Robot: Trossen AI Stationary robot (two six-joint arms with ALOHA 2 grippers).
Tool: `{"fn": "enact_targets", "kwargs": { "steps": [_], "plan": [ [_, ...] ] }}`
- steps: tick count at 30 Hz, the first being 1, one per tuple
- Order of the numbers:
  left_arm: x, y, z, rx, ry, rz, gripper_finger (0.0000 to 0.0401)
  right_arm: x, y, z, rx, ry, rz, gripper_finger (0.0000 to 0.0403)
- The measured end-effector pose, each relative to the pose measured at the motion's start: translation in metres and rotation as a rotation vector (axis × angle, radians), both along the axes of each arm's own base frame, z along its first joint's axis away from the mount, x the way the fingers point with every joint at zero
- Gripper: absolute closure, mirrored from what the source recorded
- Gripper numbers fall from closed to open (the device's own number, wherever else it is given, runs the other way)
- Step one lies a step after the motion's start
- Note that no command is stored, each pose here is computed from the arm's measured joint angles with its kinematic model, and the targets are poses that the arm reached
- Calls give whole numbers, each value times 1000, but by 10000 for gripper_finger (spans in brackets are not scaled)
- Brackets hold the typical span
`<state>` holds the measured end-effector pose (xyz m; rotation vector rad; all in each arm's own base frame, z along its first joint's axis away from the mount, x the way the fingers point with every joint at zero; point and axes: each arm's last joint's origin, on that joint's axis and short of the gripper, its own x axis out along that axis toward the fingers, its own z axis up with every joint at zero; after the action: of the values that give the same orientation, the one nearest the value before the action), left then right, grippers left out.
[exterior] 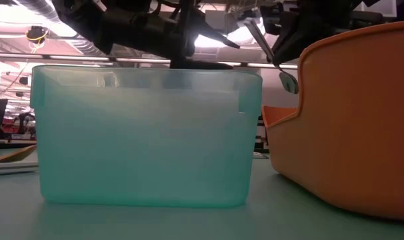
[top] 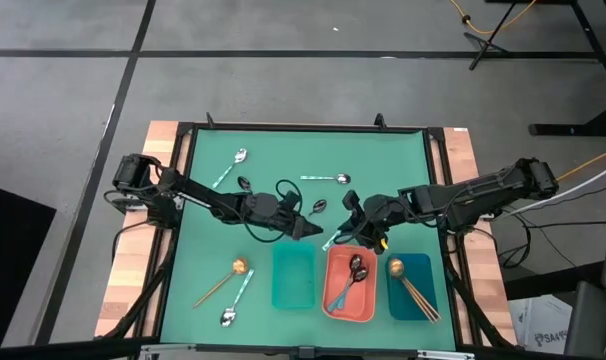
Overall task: Sort silverware by color (type)
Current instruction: Put the light blue spoon into the light blue bin
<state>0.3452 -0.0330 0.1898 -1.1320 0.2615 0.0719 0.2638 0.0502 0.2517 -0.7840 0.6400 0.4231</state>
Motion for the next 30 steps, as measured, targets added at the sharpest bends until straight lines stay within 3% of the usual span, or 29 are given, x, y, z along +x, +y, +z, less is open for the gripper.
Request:
{"fn": "enact_targets", "kwargs": {
  "steps": [10,18,30],
  "plan": [
    [0,0,0,-129,10,-3,274,0,0,0,-18,-1,16,402],
    [0,-5,0,-174,12,27,274,-2,0,-7,-18,67,30,402],
    [-3,-25,0,-156,12,49,274,11,2,-32,-36,167,30,402]
  ]
}}
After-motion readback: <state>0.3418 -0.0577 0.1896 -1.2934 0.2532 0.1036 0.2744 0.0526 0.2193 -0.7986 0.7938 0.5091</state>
